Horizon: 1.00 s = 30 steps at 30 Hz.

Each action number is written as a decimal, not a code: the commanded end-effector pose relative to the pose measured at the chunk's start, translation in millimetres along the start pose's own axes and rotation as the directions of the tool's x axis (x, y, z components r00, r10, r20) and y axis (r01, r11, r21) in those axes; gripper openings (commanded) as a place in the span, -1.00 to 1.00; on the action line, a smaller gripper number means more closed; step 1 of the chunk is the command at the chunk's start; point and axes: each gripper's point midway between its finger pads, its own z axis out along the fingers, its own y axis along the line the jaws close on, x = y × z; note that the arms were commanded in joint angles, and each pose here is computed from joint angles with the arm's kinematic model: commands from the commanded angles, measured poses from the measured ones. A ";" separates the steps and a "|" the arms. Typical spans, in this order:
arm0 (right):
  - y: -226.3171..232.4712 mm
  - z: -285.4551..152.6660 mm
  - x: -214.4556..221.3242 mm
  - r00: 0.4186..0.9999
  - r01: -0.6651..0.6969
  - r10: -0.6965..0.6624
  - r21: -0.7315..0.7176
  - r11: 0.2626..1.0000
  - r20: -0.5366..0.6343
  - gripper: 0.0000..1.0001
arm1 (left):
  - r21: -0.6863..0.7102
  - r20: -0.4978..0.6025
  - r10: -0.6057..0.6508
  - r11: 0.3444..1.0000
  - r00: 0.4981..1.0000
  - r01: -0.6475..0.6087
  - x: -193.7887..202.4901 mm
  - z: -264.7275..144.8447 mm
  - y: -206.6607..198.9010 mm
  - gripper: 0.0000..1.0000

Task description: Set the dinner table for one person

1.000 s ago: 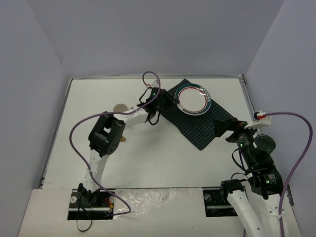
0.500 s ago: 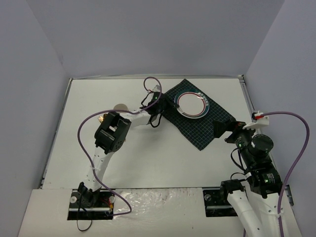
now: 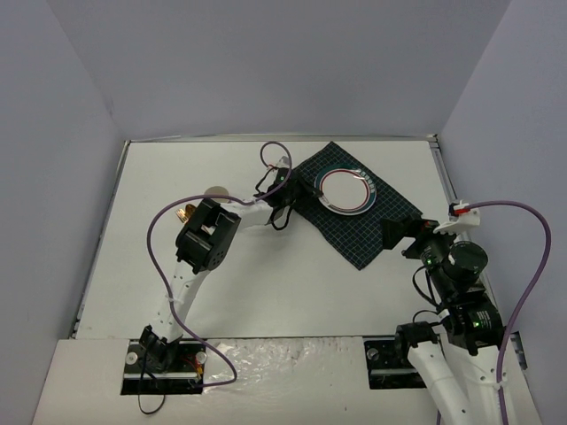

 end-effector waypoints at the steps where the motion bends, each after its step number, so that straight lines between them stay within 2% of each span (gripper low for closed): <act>1: 4.9 2.6 -11.2 0.999 0.021 -0.020 -0.022 1.000 0.047 1.00 | 0.227 0.062 -0.023 0.974 0.998 0.008 -22.6 -20.1 -77.0 -1.00; 22: 3.7 4.1 -4.5 0.999 0.021 -0.020 -0.024 0.999 0.029 1.00 | 0.236 0.070 -0.013 0.972 0.997 -0.004 -22.4 -34.5 -76.1 -0.99; 24: 3.6 4.5 -4.2 0.999 0.021 -0.021 -0.024 0.999 0.028 1.00 | 0.233 0.067 -0.016 0.973 0.998 0.000 -21.5 -33.4 -73.9 -0.86; 27: 3.1 4.6 -4.0 0.999 0.023 -0.023 -0.022 0.999 0.028 1.00 | 0.230 0.064 -0.022 0.973 0.998 0.006 -20.6 -32.9 -71.8 -0.43; 30: 3.2 4.5 -4.4 0.999 0.024 -0.023 -0.022 0.999 0.028 1.00 | 0.230 0.066 -0.024 0.973 0.998 0.008 -21.2 -35.5 -72.0 -0.20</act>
